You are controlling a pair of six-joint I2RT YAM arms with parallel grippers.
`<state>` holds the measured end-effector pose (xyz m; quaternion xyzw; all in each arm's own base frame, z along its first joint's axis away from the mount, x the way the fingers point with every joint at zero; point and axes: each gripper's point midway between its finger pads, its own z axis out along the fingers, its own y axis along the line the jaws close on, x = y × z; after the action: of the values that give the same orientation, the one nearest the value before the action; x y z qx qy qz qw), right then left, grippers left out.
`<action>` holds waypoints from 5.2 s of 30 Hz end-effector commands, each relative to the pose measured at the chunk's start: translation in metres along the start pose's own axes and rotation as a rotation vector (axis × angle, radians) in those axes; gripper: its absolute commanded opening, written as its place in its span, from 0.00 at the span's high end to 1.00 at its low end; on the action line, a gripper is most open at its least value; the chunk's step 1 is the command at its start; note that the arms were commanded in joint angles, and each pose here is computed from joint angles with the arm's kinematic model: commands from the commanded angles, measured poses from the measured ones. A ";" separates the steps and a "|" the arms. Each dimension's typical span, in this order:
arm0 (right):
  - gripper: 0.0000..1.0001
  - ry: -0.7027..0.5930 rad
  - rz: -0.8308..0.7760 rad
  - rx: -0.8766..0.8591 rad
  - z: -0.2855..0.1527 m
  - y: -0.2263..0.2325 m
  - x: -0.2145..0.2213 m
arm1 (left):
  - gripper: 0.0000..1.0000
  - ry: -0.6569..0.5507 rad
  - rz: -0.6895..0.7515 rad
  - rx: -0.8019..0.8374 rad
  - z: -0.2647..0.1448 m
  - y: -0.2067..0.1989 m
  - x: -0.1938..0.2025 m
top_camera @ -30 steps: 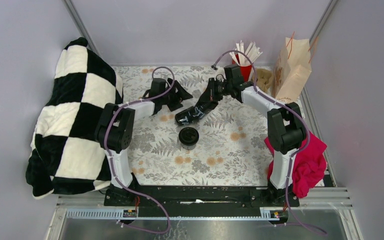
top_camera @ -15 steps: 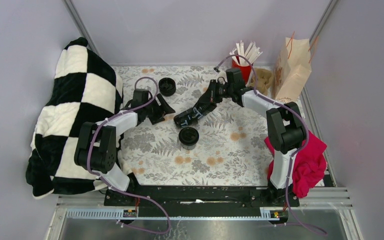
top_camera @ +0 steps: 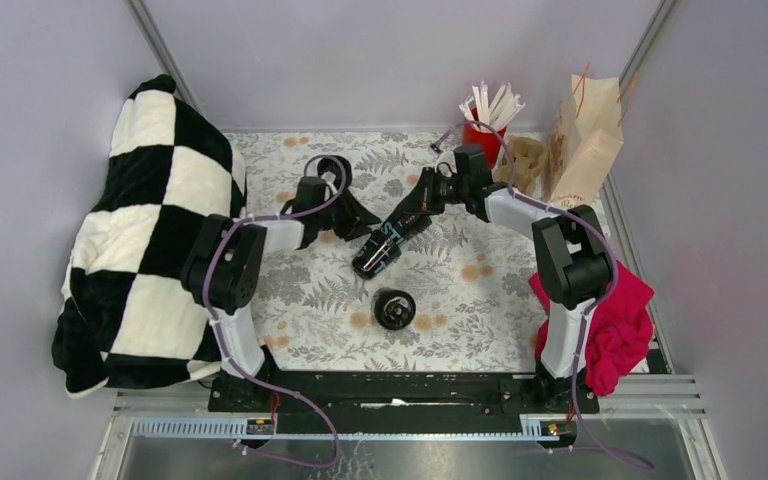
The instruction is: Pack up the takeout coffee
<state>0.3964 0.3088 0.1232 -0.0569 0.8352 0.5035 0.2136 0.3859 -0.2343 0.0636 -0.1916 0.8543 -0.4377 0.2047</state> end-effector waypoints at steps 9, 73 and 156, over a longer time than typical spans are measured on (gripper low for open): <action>1.00 -0.045 -0.086 0.026 -0.012 0.005 -0.026 | 0.15 -0.177 0.217 -0.258 -0.050 -0.006 -0.045; 0.74 0.046 -0.560 0.716 0.047 -0.055 -0.104 | 0.42 -0.110 0.207 0.031 0.035 -0.051 -0.028; 0.29 -0.050 0.157 0.109 -0.105 0.066 0.179 | 0.31 0.225 0.381 0.053 -0.015 -0.012 0.185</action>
<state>0.1631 0.2669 0.1315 0.0407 0.8625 0.4814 0.1505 0.2066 -0.3258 0.0375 0.0365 0.8874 -0.4362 0.1447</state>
